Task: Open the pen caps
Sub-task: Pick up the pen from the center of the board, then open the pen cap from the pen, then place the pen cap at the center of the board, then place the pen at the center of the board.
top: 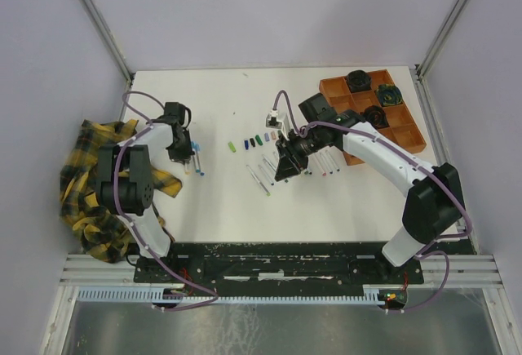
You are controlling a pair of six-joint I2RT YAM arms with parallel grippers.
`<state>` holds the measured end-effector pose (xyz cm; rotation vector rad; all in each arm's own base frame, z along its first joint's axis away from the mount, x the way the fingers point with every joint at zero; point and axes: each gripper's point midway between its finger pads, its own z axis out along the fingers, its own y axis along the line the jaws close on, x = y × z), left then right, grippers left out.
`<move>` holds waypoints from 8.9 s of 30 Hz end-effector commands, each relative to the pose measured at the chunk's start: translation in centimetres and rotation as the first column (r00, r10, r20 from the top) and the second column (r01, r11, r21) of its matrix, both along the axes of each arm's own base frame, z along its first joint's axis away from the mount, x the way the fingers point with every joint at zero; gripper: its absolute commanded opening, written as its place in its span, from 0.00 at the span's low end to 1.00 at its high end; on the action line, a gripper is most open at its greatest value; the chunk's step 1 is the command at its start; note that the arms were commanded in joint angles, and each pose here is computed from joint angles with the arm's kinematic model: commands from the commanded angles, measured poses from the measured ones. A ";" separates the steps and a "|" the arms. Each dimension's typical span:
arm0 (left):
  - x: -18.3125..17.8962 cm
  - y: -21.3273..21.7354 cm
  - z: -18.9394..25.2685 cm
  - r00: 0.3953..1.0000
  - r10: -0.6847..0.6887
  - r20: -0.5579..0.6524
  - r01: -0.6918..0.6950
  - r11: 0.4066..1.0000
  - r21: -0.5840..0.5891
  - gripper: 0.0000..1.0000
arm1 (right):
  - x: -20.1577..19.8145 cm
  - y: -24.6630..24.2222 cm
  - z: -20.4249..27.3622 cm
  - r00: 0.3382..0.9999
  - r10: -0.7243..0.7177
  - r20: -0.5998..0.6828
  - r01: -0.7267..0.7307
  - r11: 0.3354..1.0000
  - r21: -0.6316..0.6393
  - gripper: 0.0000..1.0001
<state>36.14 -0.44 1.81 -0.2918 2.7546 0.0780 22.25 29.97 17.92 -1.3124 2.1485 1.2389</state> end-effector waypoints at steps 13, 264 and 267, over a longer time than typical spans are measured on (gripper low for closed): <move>-1.4 -7.6 27.0 0.569 0.069 0.820 0.323 0.898 -0.300 0.03 | -1.7 -1.0 11.8 0.920 -0.067 0.386 -0.065 0.945 0.320 0.48; 1.4 -5.1 4.4 0.888 0.052 0.458 -0.053 0.999 -0.011 0.35 | 2.2 6.2 0.3 0.910 -0.285 0.302 0.319 0.945 -0.069 0.40; 1.4 -4.6 3.4 0.904 0.050 0.425 -0.066 0.998 0.024 0.35 | 1.6 4.7 1.4 0.956 -0.214 0.199 0.221 0.975 -0.014 0.40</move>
